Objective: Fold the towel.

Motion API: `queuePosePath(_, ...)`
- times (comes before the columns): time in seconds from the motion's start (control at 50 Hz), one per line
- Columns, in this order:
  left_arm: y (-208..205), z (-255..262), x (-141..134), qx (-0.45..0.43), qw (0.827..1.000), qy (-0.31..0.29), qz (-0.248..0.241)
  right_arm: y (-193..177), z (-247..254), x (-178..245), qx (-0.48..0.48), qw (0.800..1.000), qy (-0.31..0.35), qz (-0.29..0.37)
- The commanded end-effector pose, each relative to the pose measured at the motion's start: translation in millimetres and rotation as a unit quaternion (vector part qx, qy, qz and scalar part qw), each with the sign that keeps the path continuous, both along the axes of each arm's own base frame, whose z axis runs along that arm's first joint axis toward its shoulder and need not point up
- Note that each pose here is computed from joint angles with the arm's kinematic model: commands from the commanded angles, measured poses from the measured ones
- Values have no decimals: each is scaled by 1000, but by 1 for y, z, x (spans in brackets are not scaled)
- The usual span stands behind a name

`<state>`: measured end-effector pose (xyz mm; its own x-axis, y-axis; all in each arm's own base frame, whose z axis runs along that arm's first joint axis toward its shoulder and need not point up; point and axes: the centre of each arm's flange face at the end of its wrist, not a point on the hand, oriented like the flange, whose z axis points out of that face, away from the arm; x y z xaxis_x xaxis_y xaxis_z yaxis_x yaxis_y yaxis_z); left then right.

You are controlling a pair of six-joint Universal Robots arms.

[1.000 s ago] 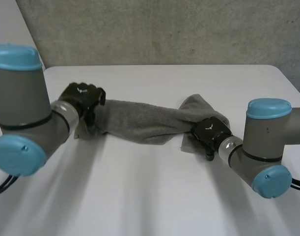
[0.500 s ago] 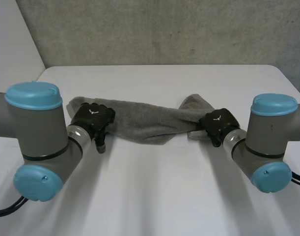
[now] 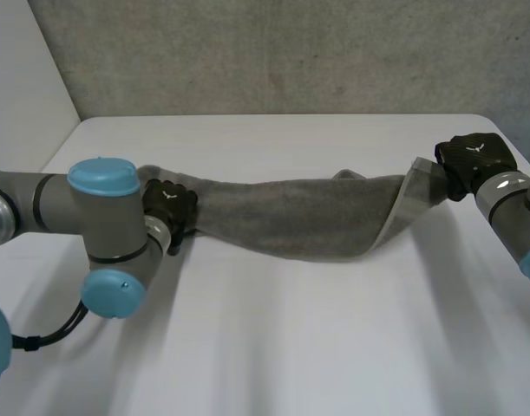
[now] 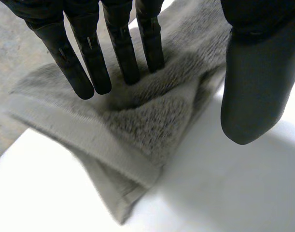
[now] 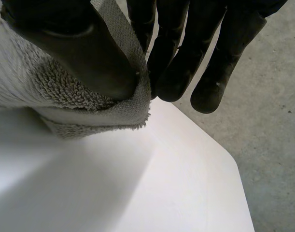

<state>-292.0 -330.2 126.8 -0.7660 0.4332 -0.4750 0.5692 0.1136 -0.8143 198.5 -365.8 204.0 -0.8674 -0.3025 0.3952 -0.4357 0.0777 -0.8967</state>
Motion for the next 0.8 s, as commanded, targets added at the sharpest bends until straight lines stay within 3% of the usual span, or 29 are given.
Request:
queuePosePath(0.02, -18, -6, 2, -24, 999, -25, 36, 0, -1, 0, 0, 1000, 2, 1)
queuePosePath(0.46, -42, 3, 15, -43, 997, -14, 65, -2, 2, 0, -4, 1000, 2, 0)
queuePosePath(0.62, -32, 78, 24, -99, 992, 30, 72, 11, 52, -1, 6, 1000, 2, 5)
queuePosePath(0.72, -5, 152, 31, -141, 984, 81, 69, 37, 123, 4, -15, 998, -6, 54)
queuePosePath(0.8, 10, 185, 36, -148, 982, 96, 61, 47, 144, 2, -15, 997, -4, 72)
